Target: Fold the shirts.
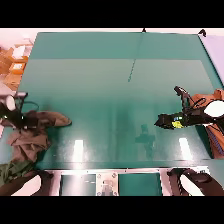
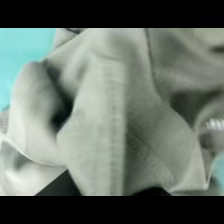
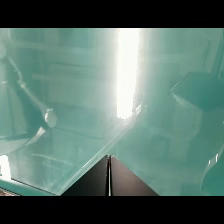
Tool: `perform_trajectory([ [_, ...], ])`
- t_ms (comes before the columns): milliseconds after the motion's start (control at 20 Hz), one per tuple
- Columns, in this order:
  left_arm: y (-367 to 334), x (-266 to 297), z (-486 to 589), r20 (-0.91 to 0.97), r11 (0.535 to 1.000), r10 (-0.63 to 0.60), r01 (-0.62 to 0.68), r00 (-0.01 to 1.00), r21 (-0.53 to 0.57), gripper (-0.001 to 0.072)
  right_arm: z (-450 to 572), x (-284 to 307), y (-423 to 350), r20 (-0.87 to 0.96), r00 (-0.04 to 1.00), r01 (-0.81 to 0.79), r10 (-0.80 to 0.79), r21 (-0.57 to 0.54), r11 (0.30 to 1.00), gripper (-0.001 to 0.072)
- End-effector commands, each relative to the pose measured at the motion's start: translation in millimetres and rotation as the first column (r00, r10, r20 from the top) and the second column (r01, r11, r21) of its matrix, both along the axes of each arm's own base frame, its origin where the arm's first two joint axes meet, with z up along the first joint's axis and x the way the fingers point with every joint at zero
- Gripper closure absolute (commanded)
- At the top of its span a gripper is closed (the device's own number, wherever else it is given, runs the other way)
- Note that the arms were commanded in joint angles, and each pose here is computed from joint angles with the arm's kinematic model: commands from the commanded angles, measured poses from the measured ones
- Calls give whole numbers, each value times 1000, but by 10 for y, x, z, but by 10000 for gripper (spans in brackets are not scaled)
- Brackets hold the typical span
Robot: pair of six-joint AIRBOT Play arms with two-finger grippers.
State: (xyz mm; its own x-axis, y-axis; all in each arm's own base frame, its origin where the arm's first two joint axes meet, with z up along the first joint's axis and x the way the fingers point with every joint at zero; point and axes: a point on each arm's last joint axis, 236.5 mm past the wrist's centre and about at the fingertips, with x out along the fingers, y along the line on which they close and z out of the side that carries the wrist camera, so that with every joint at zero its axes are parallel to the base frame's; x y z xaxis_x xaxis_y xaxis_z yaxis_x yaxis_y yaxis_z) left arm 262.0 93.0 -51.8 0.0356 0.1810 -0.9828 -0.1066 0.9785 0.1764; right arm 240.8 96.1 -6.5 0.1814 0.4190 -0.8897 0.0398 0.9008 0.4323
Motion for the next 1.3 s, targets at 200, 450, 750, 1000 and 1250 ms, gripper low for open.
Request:
perform_trajectory([
  [200, -1939, 834, 2065, 552, 847, -192, 421, 812, -325, 682, 5, 31, -3, 13, 1000, 6, -6, -1, 1000, 694],
  [450, -3490, 763, 2179, 663, 638, -283, 653, 693, -409, 681, 5, 30, -3, 12, 1000, 6, -6, -1, 1000, 694],
  [750, -4957, 693, 1176, 593, 439, -316, 668, 741, -601, 681, 15, 92, -17, 36, 999, 19, -18, -3, 1000, 679],
  [1000, -5066, 871, 1051, 547, 373, -332, 640, 768, -672, -9, 37, 169, -62, 61, 997, 42, -42, -5, 999, 322],
  [1250, -3038, 1314, 1188, 284, 689, -368, 465, 885, -556, -9, 23, 262, -272, 61, 990, 127, -127, -4, 992, 197],
])
